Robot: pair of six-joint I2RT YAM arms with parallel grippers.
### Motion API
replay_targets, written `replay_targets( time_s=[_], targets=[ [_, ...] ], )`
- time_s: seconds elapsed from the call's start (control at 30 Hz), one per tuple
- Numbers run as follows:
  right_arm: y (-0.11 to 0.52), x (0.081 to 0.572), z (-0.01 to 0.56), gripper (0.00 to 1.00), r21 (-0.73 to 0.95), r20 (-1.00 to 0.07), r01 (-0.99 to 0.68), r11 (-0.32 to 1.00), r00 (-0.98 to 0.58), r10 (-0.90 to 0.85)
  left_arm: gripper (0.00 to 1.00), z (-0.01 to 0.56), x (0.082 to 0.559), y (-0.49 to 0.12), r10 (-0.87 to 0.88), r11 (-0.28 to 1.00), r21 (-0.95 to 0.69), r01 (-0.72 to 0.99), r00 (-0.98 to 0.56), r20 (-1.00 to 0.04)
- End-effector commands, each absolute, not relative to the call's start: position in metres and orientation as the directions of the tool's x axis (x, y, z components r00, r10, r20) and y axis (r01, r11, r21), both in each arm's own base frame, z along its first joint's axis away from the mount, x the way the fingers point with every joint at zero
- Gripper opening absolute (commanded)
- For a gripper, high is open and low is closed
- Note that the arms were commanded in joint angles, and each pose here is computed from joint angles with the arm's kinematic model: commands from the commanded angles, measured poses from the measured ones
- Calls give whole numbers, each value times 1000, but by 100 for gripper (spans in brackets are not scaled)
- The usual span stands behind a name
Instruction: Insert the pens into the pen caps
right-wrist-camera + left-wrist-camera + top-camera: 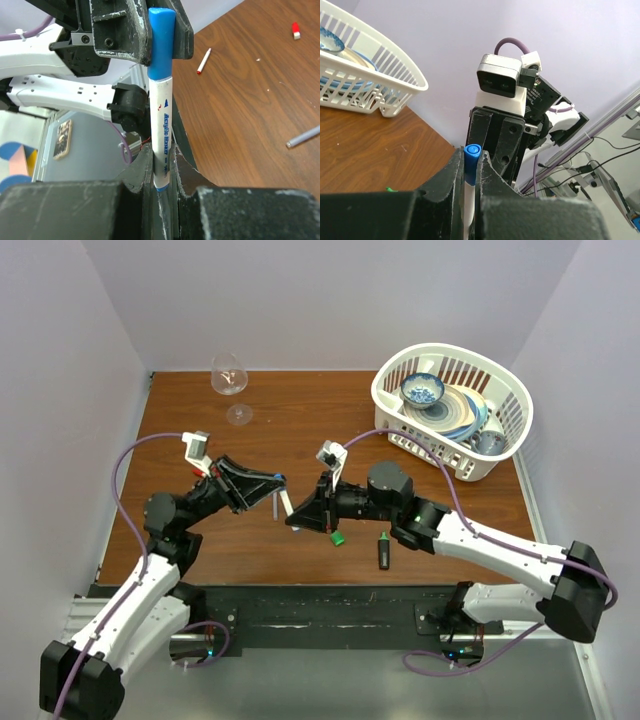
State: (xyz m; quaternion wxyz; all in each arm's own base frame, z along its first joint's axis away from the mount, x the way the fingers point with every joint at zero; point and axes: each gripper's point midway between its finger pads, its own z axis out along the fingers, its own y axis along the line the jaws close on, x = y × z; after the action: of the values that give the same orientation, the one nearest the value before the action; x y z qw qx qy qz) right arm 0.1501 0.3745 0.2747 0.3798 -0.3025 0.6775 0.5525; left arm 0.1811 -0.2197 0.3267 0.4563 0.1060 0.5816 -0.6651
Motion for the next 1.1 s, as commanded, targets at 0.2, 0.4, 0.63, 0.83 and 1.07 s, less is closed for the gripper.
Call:
replay_targets(
  time_s=[0.2,0.4,0.63,0.83,1.07],
  targets=[
    [370,198,421,0,332,-909,-918,217,-249,335,0,288,121,-232,-265,-39,-695,718,-678,-686],
    [368,200,435,0,309,-915,-924,227,-224,335,0,268,116,-235,-213,-15,-686,727,-673,-708],
    [365,211,442,0,296,-914,-921,253,-196,354,0,255,100,-250,-146,-63,-694,717,-695,-704],
    [347,233,449,0,266,-920,-914,307,-145,365,0,243,91,-251,-93,-95,-705,703,-712,-696],
    [336,229,455,0,245,-916,-931,269,-131,379,0,248,88,-253,-77,-124,-701,702,-712,-698]
  ],
)
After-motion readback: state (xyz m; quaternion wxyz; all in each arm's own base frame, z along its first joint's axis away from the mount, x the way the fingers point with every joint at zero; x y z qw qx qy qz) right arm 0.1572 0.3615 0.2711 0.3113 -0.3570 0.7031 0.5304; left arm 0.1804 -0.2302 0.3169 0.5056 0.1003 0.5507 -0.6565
